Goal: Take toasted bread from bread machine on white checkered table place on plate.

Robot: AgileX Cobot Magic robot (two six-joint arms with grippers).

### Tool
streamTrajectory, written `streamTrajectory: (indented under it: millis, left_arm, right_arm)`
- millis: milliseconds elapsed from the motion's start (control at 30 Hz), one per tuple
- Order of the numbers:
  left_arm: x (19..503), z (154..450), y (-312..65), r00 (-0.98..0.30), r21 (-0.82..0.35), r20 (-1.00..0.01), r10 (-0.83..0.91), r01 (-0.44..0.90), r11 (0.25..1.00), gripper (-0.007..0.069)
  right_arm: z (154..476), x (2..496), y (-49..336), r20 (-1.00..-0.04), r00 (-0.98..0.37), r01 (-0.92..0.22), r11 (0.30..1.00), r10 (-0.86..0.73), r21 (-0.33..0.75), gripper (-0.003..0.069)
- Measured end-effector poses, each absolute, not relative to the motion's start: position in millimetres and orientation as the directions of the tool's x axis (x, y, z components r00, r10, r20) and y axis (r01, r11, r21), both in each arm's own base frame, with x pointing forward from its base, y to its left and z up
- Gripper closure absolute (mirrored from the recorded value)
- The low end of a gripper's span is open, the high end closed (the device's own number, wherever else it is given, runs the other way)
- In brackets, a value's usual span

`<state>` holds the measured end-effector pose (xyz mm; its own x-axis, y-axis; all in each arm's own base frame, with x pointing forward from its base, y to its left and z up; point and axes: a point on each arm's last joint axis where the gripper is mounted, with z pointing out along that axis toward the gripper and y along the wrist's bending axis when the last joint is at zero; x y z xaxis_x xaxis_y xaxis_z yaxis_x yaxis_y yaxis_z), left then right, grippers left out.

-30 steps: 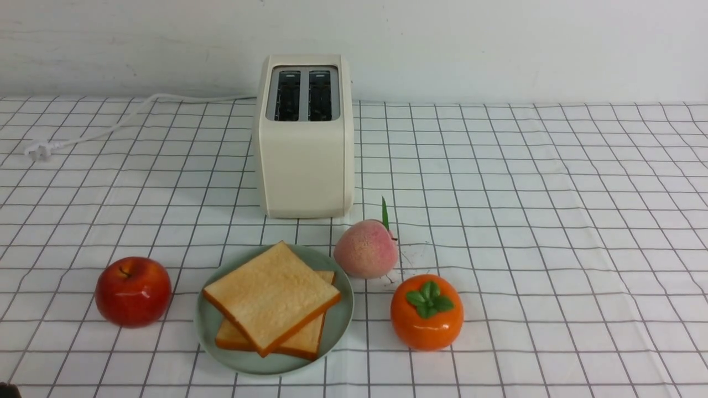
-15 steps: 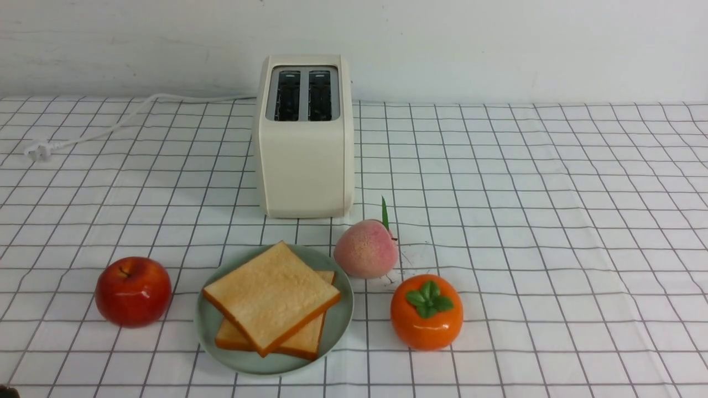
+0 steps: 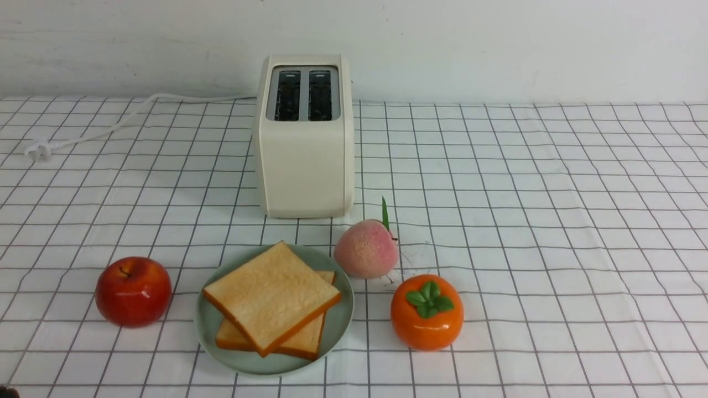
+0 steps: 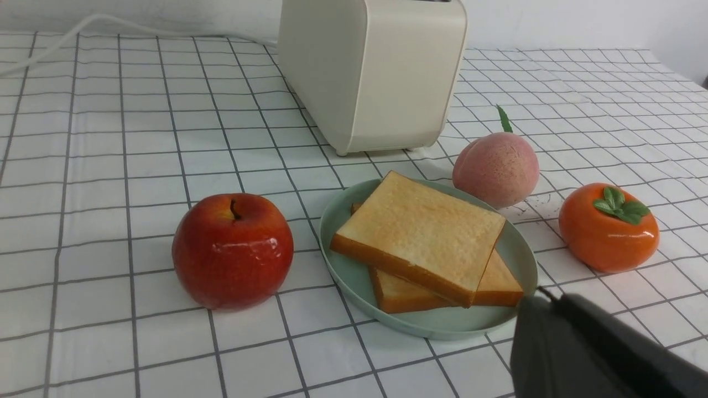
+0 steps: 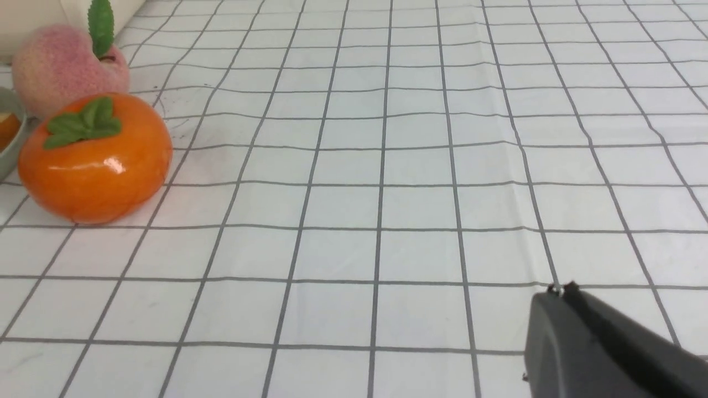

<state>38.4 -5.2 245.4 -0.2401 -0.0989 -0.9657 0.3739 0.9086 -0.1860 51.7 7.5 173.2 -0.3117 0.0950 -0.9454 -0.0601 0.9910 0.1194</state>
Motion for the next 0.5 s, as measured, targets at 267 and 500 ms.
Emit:
streamTrajectory:
  millis: [267,500]
  left_arm:
    - [38.4,245.4,-5.2,-0.24,-0.186,-0.966,-0.099,0.374,0.909,0.0635]
    - [38.4,245.4,-5.2,-0.24,-0.186,-0.966,-0.099,0.374,0.909,0.063]
  right_arm:
    - [173.2,51.7,7.5,-0.945,-0.312,-0.059,0.991,0.099,0.123,0.0674]
    - [173.2,51.7,7.5,-0.945,-0.312,-0.059,0.991,0.099,0.123,0.0669]
